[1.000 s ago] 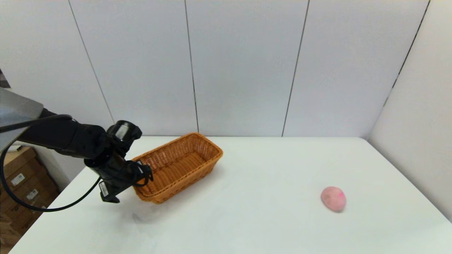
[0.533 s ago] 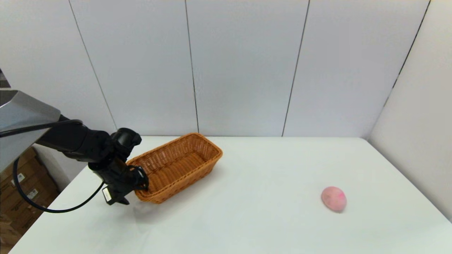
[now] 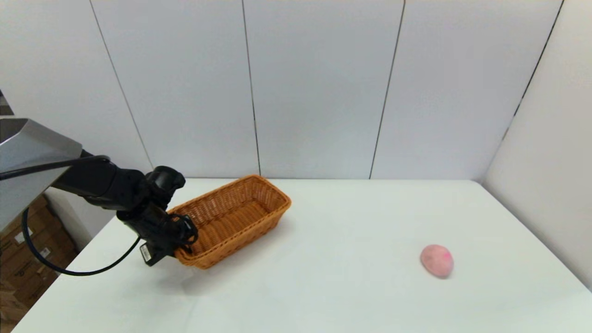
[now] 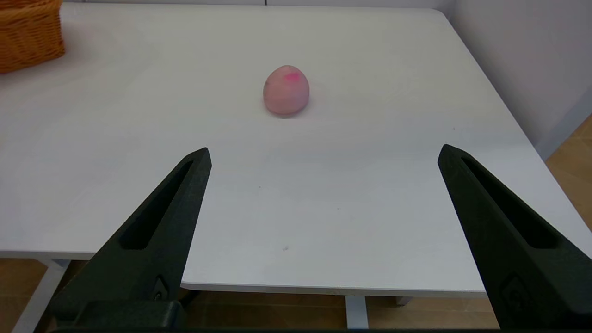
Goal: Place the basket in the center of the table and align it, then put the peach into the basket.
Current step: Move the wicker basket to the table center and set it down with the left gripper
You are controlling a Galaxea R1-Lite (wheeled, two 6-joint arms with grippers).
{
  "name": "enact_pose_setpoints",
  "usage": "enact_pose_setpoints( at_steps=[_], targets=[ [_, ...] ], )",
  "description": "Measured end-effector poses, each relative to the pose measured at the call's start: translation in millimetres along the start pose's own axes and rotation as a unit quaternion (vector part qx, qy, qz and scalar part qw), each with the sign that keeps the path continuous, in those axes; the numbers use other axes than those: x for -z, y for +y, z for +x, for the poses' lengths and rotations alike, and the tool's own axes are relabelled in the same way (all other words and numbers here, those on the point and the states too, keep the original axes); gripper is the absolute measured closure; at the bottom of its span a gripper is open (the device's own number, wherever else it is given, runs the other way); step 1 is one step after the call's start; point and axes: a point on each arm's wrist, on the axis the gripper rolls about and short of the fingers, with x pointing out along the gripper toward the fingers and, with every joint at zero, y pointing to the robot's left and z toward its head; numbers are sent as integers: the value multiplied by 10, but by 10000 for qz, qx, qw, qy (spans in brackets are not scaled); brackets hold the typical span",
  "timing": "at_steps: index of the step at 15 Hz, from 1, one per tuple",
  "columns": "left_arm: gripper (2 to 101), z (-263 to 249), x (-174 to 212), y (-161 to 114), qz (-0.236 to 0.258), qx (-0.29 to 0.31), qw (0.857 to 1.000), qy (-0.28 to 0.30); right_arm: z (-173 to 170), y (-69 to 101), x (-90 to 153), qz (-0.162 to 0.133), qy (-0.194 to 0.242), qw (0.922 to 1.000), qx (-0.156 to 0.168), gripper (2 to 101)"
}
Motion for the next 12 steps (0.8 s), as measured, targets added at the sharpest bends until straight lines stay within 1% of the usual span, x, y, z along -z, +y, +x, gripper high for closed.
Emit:
enact_pose_setpoints(
  at_steps=[3, 5, 8, 10, 12],
  targets=[
    [882, -110, 16, -35, 21, 539, 9979, 365, 0, 0, 0, 0, -1, 10000, -1, 50],
    [883, -250, 35, -63, 89, 1030, 9926, 631, 0, 0, 0, -1, -3, 10000, -1, 50],
    [883, -503, 77, -89, 261, 1584, 9840, 774, 0, 0, 0, -1, -1, 10000, -3, 50],
    [883, -659, 224, -143, 578, 1743, 9782, 967, 0, 0, 0, 0, -1, 10000, -1, 50],
    [883, -738, 436, -260, 1092, 1764, 9721, 1093, 0, 0, 0, -1, -3, 10000, -1, 50]
  ],
)
